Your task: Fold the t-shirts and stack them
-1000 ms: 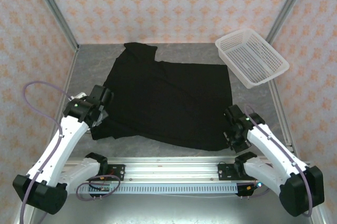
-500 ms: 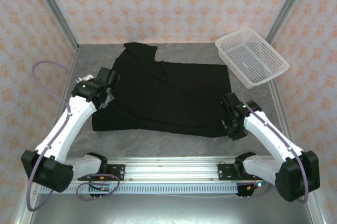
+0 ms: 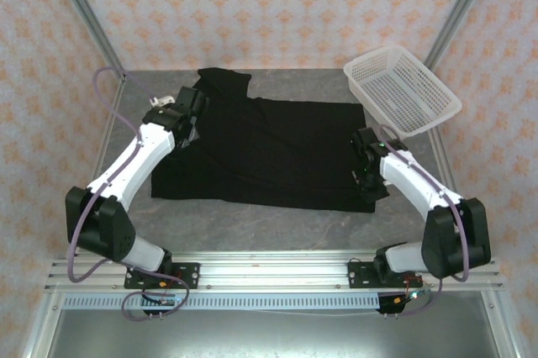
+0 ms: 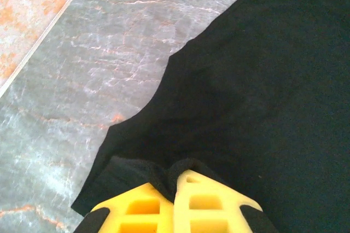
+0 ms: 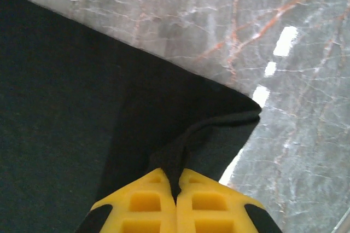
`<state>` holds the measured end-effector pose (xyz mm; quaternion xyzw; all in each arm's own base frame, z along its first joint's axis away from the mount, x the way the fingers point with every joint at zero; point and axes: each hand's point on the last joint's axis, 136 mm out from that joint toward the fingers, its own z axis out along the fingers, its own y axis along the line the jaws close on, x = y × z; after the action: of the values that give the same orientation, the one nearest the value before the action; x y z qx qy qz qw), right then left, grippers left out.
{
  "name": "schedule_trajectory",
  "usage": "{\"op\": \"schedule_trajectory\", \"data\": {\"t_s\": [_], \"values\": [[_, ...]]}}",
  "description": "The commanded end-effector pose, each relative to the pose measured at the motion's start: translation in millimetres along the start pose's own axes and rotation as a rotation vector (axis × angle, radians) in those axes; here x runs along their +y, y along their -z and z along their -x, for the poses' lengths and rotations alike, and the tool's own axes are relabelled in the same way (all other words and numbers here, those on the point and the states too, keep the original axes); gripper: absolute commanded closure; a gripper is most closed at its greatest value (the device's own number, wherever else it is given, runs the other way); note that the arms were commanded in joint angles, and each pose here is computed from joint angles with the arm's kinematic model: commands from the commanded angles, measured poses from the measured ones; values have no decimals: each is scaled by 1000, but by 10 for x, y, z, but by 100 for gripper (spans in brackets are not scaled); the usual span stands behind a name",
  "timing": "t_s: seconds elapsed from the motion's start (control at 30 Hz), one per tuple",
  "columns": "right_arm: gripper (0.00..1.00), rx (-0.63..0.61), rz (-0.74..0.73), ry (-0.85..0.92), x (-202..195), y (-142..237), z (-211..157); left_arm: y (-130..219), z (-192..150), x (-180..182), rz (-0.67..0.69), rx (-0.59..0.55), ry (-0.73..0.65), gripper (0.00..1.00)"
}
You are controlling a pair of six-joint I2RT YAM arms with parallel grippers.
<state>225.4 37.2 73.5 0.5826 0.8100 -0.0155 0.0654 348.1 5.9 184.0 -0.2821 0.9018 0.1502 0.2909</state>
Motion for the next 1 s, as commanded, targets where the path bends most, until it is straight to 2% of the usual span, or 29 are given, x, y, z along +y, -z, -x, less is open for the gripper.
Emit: {"op": "schedule_trajectory", "data": {"t_s": [0.0, 0.63, 0.97], "values": [[100, -52, 20, 20, 172, 33, 120, -41, 207, -30, 22, -59, -19, 100], [100, -113, -47, -28, 305, -120, 417, -362, 338, 103, 165, -40, -35, 100], [100, -97, -37, -15, 523, -187, 419, -488, 392, 36, 167, -31, -50, 100]]}}
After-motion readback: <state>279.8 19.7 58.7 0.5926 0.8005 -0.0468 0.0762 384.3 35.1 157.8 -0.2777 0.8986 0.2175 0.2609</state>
